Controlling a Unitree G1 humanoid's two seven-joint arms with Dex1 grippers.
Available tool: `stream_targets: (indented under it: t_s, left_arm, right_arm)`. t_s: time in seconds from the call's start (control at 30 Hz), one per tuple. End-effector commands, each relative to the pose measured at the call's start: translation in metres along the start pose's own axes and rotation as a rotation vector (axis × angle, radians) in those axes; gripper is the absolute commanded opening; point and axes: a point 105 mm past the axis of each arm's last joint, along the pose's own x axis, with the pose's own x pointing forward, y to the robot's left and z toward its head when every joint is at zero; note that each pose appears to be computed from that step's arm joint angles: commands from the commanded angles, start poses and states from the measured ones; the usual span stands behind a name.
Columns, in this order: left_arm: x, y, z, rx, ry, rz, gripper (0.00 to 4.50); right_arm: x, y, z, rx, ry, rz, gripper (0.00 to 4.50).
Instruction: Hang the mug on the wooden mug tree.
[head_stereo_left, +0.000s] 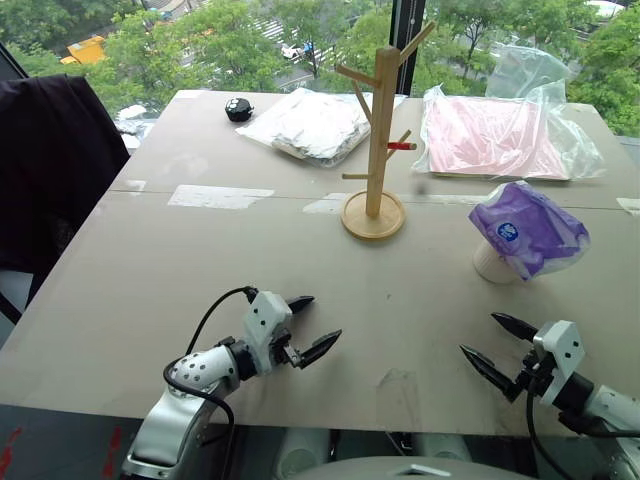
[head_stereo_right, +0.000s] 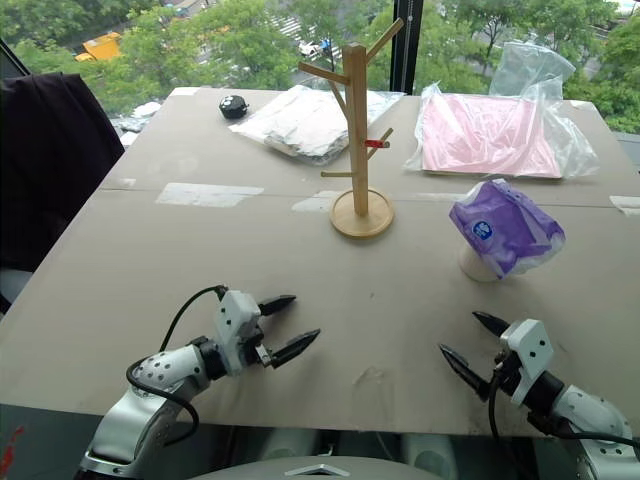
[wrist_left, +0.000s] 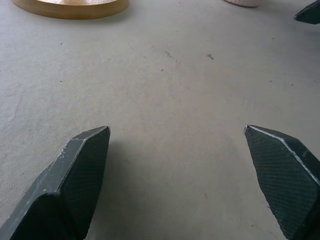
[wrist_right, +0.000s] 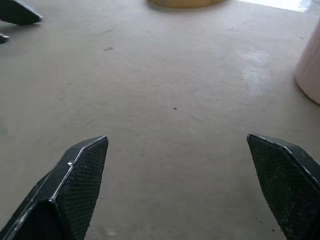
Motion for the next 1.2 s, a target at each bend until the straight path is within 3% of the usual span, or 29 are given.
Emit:
stream_targets:
  t_s: [0.03, 0.2, 0.4, 0.6, 0.83, 1.0, 1.1, 1.2]
  left_arm:
    - [0.003, -0.005, 0.019, 0.042, -0.062, -0.080, 4.42]
    - [0.009, -0.010, 0.055, 0.086, -0.150, -0.208, 4.42]
    - [0.022, -0.006, 0.107, 0.233, -0.199, -0.295, 4.42]
    - [0.029, -0.010, 0.145, 0.305, -0.260, -0.359, 4.42]
    - [0.029, -0.012, 0.152, 0.345, -0.254, -0.374, 4.42]
    - [0.031, -0.013, 0.153, 0.347, -0.262, -0.381, 4.42]
    - [0.031, -0.013, 0.153, 0.352, -0.261, -0.383, 4.50]
    - [0.032, -0.014, 0.153, 0.355, -0.264, -0.385, 4.50]
  right_arm:
    - [0.012, 0.018, 0.052, -0.096, -0.133, 0.089, 4.50]
    - [0.015, 0.000, 0.113, -0.223, -0.255, 0.019, 4.50]
    - [0.012, -0.064, 0.166, -0.370, -0.264, -0.249, 4.50]
    - [0.018, -0.095, 0.143, -0.413, -0.030, -0.371, 4.50]
    - [0.014, -0.120, 0.113, -0.244, 0.128, -0.485, 4.50]
    - [0.021, -0.113, 0.104, -0.090, 0.153, -0.431, 4.50]
    - [0.022, -0.111, 0.098, -0.022, 0.179, -0.420, 3.68]
    - [0.021, -0.112, 0.094, -0.001, 0.201, -0.423, 2.28]
